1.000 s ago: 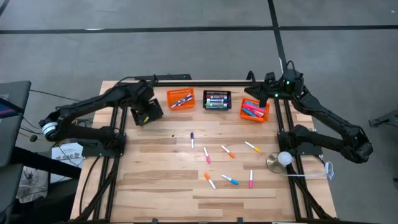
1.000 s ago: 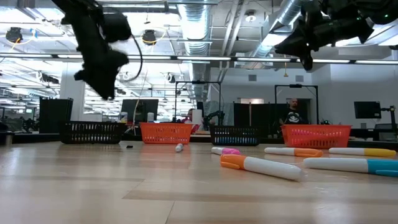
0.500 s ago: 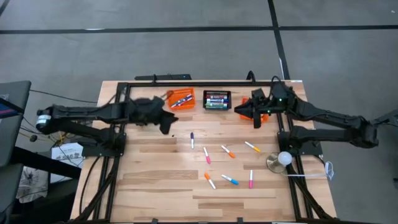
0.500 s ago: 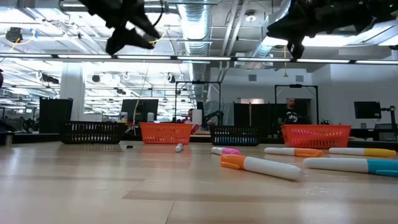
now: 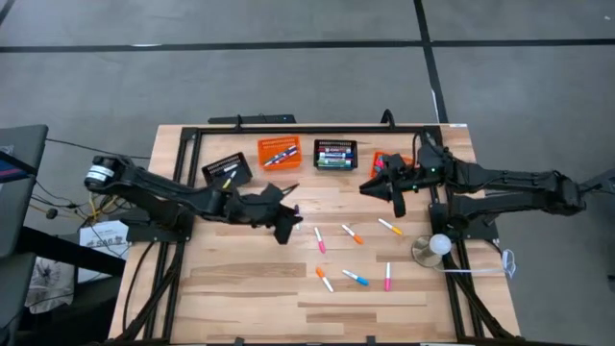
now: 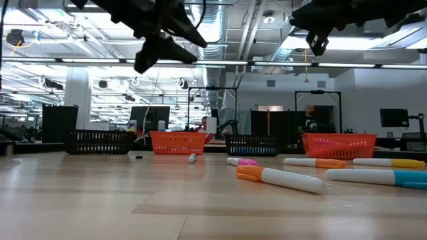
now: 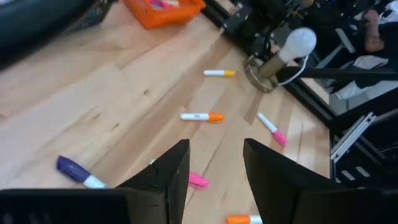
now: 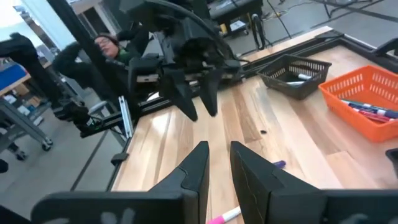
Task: Pick & Place Markers
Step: Put the white purple marker into the left black bin
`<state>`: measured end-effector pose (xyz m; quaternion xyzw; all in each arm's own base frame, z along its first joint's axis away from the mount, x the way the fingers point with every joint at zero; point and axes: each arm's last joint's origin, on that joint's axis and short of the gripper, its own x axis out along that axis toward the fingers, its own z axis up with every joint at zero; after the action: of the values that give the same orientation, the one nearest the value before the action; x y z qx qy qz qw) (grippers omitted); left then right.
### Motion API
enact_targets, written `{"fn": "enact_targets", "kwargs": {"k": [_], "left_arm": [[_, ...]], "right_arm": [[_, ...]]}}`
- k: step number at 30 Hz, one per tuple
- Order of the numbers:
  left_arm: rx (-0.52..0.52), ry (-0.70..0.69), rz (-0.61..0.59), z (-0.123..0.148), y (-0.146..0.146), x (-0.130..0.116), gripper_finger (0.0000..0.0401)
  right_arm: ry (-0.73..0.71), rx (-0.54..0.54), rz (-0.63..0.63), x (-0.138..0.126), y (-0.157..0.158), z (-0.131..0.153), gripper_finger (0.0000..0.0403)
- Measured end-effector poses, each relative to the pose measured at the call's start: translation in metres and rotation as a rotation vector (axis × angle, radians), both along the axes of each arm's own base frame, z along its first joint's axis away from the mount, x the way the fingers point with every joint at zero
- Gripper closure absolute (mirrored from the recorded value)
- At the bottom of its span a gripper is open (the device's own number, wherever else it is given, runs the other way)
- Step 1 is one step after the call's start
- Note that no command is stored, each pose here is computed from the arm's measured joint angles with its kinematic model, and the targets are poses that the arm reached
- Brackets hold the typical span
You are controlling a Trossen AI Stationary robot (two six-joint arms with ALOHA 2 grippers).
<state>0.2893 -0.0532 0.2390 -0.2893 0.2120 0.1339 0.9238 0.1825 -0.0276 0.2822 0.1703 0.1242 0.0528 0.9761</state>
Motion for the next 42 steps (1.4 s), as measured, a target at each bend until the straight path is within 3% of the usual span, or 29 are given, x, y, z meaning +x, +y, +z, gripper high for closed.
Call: {"fn": "enact_targets", "kwargs": {"k": [7,16,24,32,38,42], "left_arm": [[-0.001,0.009,-0.005,-0.020,-0.005,0.016,0.0252],[-0.003,-0.007,0.024,-0.021,0.003,0.019,0.0252],[-0.119,-0.181,0.077,-0.004,0.008,0.025,0.0252],[-0.148,-0.266,0.098,0.022,0.010,0.035,0.0252],[-0.162,-0.179,0.154,0.039,0.018,0.049,0.0252],[-0.192,-0.029,0.192,0.020,0.027,0.068,0.0252]], "right_arm": [[0.030,-0.025,-0.016,0.005,0.014,-0.004,0.0346],[0.036,-0.022,-0.017,0.006,0.018,-0.005,0.0346],[0.038,-0.021,-0.017,0.006,0.017,-0.005,0.0346],[0.040,-0.026,-0.052,0.005,0.010,-0.005,0.0346],[0.042,-0.046,-0.087,0.004,0.003,-0.005,0.0346],[0.037,-0.099,-0.099,0.003,-0.002,-0.005,0.0346]]}}
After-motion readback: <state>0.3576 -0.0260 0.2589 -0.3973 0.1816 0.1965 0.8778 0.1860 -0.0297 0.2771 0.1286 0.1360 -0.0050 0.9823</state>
